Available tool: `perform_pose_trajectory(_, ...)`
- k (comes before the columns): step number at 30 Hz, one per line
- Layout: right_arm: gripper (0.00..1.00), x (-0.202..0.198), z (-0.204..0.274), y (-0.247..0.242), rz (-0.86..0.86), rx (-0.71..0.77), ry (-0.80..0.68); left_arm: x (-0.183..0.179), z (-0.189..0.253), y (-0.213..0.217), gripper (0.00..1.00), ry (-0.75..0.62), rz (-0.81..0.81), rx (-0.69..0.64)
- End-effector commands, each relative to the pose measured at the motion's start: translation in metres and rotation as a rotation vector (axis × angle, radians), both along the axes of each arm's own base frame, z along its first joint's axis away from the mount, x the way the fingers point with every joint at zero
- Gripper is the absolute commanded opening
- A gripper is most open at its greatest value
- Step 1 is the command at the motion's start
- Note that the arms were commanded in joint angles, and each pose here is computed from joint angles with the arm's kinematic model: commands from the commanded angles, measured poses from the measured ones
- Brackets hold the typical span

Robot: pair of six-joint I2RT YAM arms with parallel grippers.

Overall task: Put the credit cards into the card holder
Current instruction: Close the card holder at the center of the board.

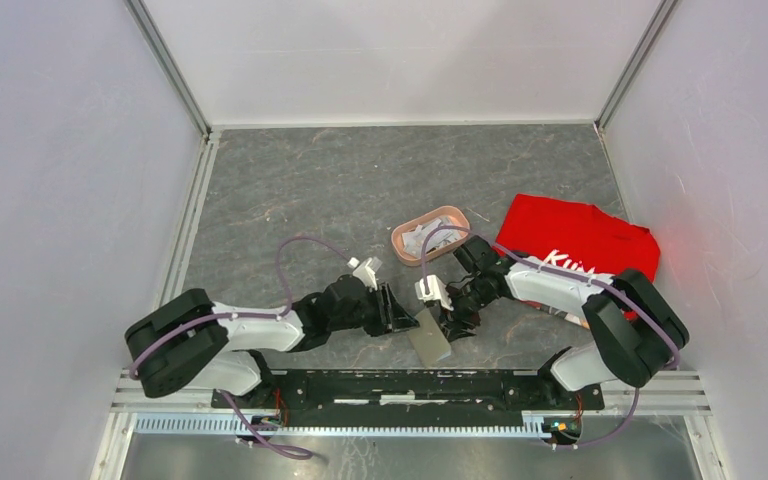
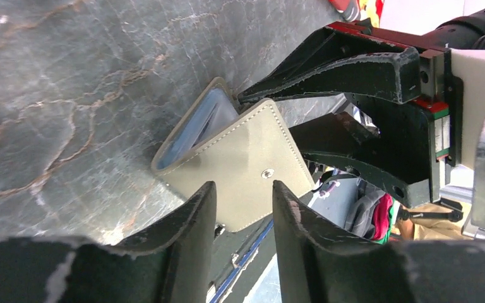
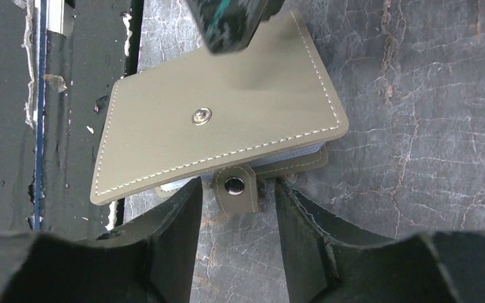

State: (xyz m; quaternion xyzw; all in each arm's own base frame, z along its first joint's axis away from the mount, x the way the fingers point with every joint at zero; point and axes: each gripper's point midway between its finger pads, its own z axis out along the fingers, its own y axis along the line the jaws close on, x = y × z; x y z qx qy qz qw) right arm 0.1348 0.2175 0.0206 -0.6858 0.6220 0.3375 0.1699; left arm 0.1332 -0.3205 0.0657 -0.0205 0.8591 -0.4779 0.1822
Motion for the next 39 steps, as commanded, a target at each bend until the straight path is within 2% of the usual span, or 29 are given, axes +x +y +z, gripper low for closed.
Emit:
perform_pose_trajectory(1, 0.5, 0.011, 0.009, 0.007, -0.001, 0.03, -0.061, 0.003, 0.018, -0.027, 0.42, -0.048, -0.067, -0.039)
perform_pose_trajectory(4, 0.48, 0.013, 0.014, 0.008, -0.012, 0.055, -0.081, 0.009, 0.011, -0.035, 0.4, -0.037, -0.067, 0.009)
perform_pose_trajectory(9, 0.35, 0.015, 0.02, 0.008, -0.034, 0.095, -0.065, 0.014, 0.008, -0.049, 0.39, -0.054, -0.08, 0.042)
perform_pose_trajectory(15, 0.26, 0.025, 0.023, 0.002, -0.095, 0.101, -0.043, 0.008, -0.015, -0.05, 0.37, -0.018, -0.101, 0.092)
perform_pose_trajectory(23, 0.2, 0.032, 0.025, -0.003, -0.143, 0.112, -0.038, 0.006, -0.034, -0.042, 0.35, 0.007, -0.094, 0.141)
perform_pose_trajectory(30, 0.25, 0.03, 0.036, 0.002, -0.142, 0.16, -0.032, 0.014, -0.053, -0.039, 0.35, 0.043, -0.052, 0.239)
perform_pose_trajectory(36, 0.48, 0.016, 0.056, 0.009, -0.072, 0.243, 0.037, 0.018, -0.062, -0.036, 0.3, 0.053, -0.035, 0.305)
perform_pose_trajectory(39, 0.51, 0.02, 0.066, 0.003, -0.09, 0.274, 0.042, 0.018, -0.065, -0.034, 0.29, 0.057, -0.031, 0.312)
